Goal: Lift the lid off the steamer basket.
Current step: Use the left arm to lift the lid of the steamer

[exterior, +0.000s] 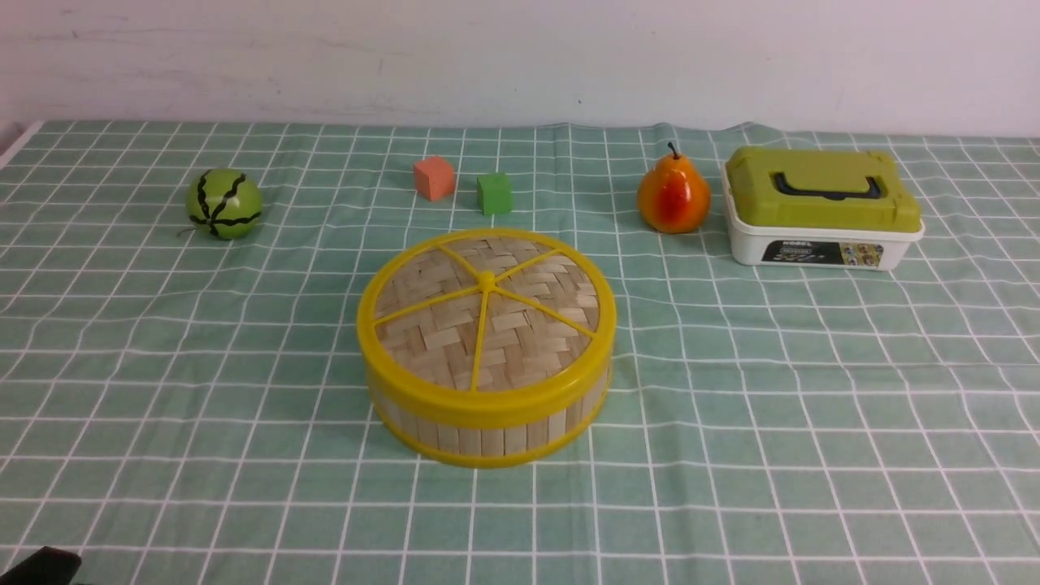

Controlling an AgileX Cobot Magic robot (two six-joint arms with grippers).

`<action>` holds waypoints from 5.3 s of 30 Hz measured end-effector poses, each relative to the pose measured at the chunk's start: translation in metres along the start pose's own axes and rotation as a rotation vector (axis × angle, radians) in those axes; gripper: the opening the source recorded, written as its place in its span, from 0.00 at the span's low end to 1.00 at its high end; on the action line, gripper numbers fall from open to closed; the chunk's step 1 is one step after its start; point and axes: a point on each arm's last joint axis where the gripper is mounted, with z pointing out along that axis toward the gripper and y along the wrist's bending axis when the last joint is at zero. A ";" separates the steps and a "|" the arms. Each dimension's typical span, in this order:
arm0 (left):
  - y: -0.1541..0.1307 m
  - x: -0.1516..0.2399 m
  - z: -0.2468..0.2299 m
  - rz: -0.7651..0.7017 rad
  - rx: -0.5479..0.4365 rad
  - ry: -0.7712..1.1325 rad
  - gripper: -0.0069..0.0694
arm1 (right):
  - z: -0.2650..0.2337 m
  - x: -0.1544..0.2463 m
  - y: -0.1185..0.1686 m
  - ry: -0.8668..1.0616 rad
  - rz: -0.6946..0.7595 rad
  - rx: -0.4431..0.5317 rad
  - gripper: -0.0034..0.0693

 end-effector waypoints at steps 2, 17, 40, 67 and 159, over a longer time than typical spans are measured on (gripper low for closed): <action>-0.002 -0.001 0.000 -0.036 0.023 -0.011 0.40 | 0.000 0.000 0.000 0.000 0.000 0.000 0.38; -0.122 -0.003 -0.030 0.455 0.449 -0.238 0.15 | 0.000 0.000 0.000 0.000 0.000 0.000 0.38; -0.162 0.021 0.213 0.951 -0.890 0.709 0.07 | 0.000 0.000 0.000 0.000 0.000 0.000 0.38; -0.123 0.115 0.384 1.123 -0.910 0.801 0.07 | 0.000 0.000 0.000 0.000 0.000 0.000 0.38; -0.077 0.144 0.404 1.462 -0.915 0.793 0.47 | 0.000 0.000 0.000 0.000 0.000 0.000 0.38</action>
